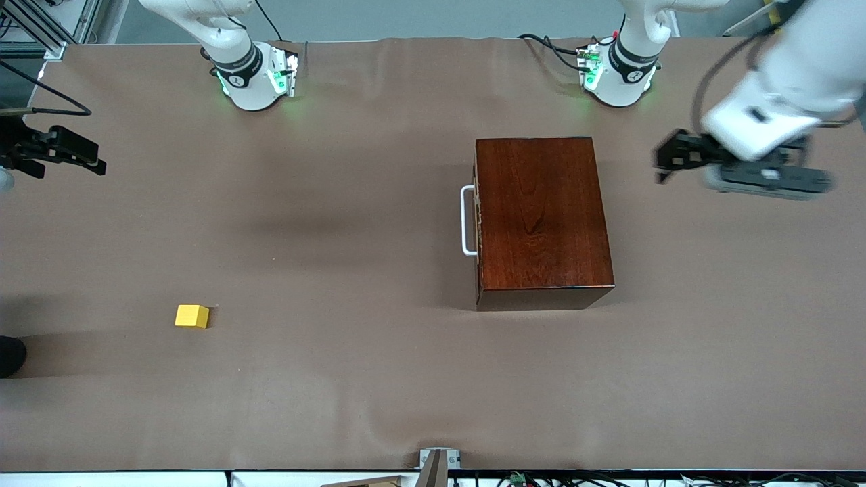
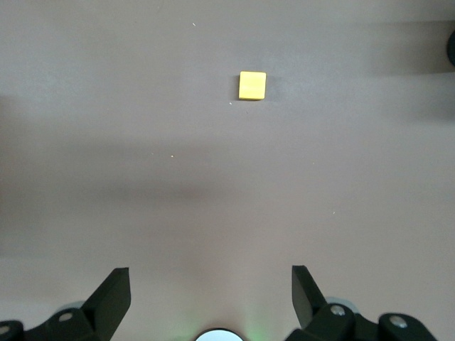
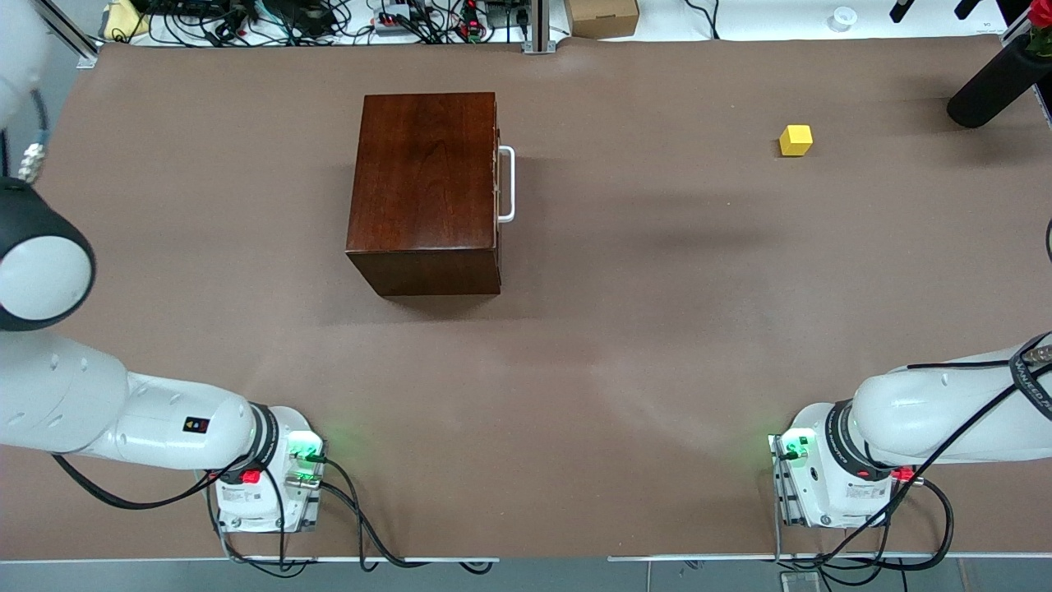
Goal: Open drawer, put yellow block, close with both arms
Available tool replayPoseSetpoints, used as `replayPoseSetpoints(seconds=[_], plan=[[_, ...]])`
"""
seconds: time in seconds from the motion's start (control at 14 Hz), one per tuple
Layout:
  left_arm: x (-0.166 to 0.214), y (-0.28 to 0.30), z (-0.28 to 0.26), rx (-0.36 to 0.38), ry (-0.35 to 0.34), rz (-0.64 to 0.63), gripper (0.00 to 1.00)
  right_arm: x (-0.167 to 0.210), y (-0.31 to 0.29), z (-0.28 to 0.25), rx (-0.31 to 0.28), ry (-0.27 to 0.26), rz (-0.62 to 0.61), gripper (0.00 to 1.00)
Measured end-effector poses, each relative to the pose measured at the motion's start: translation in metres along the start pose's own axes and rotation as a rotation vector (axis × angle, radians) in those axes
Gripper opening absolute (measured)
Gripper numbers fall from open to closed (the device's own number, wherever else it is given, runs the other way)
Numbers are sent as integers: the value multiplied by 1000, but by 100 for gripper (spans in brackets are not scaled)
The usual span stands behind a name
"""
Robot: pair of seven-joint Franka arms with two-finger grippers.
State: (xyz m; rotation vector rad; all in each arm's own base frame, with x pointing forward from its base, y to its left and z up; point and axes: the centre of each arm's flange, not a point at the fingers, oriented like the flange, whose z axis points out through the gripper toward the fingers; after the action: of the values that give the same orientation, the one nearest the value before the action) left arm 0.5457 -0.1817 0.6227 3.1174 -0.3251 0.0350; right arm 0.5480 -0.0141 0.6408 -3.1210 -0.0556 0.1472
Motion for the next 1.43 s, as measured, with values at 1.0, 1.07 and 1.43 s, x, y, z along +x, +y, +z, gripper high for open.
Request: replayPoseSetpoints(seconds=[1.0,1.07,1.43], plan=[[-35,376,185,98,-49,-84,100,0,-1,0,0,0,-3,100],[-36,381,202,126,-52,-75,100,0,-1,0,-1,0,-3,100],[-16,370,267,198,-78,-95,100,0,-1,0,-1,-1,-3,100]])
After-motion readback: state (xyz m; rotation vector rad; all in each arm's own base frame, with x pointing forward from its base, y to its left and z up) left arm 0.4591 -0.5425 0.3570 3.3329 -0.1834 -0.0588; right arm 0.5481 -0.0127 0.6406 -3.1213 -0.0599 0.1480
